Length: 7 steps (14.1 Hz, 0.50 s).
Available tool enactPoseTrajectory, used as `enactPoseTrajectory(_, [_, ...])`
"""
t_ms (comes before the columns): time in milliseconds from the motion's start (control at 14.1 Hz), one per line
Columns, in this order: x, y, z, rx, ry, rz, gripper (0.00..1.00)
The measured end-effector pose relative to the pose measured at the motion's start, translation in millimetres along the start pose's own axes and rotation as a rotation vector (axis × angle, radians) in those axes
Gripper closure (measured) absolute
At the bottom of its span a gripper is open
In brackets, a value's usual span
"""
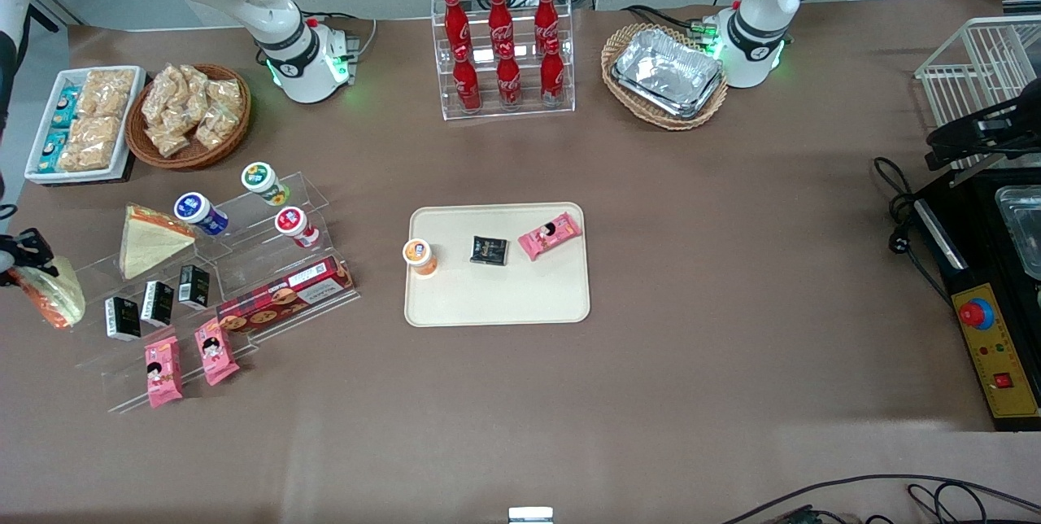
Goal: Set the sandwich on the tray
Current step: 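Close the right gripper on the wrapped sandwich's end, then lift the sandwich off the rack and carry it over the white tray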
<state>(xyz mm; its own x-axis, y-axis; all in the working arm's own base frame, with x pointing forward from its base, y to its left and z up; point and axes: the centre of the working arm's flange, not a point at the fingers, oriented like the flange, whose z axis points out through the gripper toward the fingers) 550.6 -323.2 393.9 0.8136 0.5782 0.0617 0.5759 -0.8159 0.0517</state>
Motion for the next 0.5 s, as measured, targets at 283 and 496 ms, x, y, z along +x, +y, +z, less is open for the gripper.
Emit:
enactPoseTrajectory(283, [31.4,-3.1,-51.4,0.046,0.020,-0.011,0.77])
enactPoseTrajectory(496, [68.0,-18.8,-80.0,0.070,0.027,-0.024,0.78])
